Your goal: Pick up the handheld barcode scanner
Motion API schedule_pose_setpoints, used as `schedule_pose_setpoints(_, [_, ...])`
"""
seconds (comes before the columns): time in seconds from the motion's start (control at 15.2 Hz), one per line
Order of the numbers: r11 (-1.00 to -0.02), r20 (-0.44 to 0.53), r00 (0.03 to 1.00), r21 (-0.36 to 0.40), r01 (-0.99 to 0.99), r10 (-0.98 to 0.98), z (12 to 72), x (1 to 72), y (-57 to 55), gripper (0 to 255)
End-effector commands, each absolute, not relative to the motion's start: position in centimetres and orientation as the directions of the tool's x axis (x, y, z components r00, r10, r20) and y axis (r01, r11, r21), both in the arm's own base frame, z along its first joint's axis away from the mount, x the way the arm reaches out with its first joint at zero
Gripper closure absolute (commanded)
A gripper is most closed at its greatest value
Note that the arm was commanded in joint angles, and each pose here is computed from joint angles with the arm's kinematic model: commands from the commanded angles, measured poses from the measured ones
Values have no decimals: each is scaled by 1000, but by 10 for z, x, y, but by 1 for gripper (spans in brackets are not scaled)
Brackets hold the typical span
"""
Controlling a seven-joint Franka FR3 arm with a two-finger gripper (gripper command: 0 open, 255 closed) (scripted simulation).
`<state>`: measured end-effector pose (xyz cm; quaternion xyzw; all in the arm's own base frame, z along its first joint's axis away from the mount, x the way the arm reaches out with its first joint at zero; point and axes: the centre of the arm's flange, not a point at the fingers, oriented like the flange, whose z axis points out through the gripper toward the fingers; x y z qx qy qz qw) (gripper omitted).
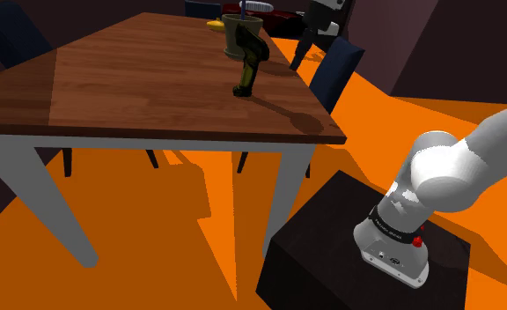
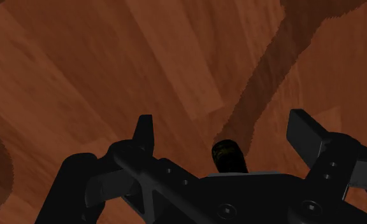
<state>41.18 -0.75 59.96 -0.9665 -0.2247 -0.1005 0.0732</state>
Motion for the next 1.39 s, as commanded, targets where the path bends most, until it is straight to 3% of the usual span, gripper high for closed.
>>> schedule_pose_setpoints(0.0, [-836, 288, 821, -102, 539, 493, 609, 427, -5, 0])
schedule_pose_setpoints(0.46, [-608, 479, 568, -84, 789, 670, 647, 471, 23, 0])
schedule_pose_setpoints(1.12, [-608, 479, 568, -84, 789, 670, 607, 471, 23, 0])
schedule_pose_setpoints(1.19, [-608, 478, 568, -84, 789, 670, 607, 471, 23, 255])
schedule_pose_setpoints(1.32, [-608, 478, 568, -84, 789, 670, 607, 471, 23, 255])
